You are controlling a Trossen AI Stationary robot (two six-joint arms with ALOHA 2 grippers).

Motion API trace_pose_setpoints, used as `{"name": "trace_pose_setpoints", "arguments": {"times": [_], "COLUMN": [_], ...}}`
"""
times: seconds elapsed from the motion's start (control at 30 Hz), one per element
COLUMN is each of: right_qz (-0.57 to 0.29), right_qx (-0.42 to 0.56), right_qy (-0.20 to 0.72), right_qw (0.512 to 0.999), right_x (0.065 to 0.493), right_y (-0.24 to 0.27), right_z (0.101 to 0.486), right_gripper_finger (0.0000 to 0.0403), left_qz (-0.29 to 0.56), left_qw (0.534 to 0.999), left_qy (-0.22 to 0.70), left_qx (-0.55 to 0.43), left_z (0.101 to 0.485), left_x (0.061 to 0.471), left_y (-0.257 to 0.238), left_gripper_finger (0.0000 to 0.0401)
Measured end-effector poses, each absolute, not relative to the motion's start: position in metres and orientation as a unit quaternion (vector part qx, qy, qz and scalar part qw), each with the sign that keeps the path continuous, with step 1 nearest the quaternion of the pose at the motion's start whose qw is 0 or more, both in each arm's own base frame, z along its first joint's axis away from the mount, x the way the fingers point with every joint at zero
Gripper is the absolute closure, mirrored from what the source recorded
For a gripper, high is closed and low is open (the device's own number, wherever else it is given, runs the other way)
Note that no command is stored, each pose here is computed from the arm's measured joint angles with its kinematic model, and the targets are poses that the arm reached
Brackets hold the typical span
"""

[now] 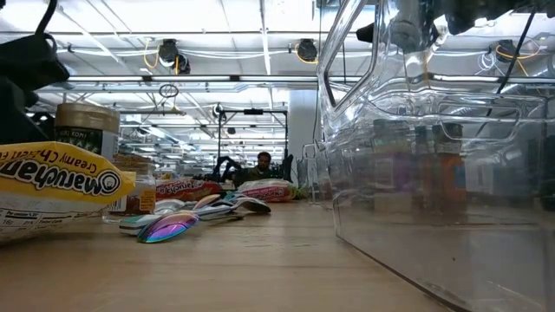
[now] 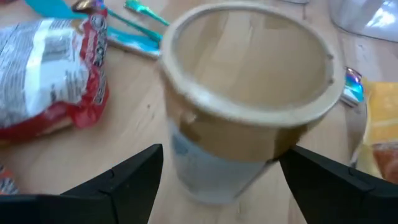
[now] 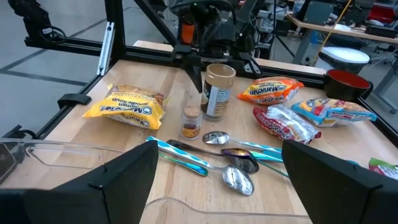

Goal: Pick & Place Food Item
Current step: Put the gold seasoning bottle into the middle transparent bin

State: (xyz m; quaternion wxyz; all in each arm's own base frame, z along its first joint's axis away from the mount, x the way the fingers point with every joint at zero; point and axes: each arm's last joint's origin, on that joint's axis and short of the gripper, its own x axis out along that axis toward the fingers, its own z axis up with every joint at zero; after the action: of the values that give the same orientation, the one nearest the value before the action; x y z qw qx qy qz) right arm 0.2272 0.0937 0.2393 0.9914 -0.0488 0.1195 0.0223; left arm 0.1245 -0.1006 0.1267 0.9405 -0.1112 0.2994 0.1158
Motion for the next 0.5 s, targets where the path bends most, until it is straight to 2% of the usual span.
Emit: {"name": "trace_pose_setpoints", "arguments": {"times": [0.4,0.5], "right_qz": [0.022,0.022], "right_qx": [-0.049,-0.049], "right_qy": [0.120,0.120], "right_qw": [0.991,0.991], "right_x": [0.227,0.227], "right_y": [0.094,0.094], "right_z": [0.239,0.239], "right_gripper_finger": [0.0069,0.0069], "left_qz": [0.153,0.154], "left_qw": [0.942,0.938], "left_qy": [0.296,0.310], "left_qx": [-0.020,-0.035], "left_z": [0.106,0.102], "left_x": [0.150,0.152], "left_y": [-0.097,-0.095], "left_gripper_finger": [0.0077,0.0098]}}
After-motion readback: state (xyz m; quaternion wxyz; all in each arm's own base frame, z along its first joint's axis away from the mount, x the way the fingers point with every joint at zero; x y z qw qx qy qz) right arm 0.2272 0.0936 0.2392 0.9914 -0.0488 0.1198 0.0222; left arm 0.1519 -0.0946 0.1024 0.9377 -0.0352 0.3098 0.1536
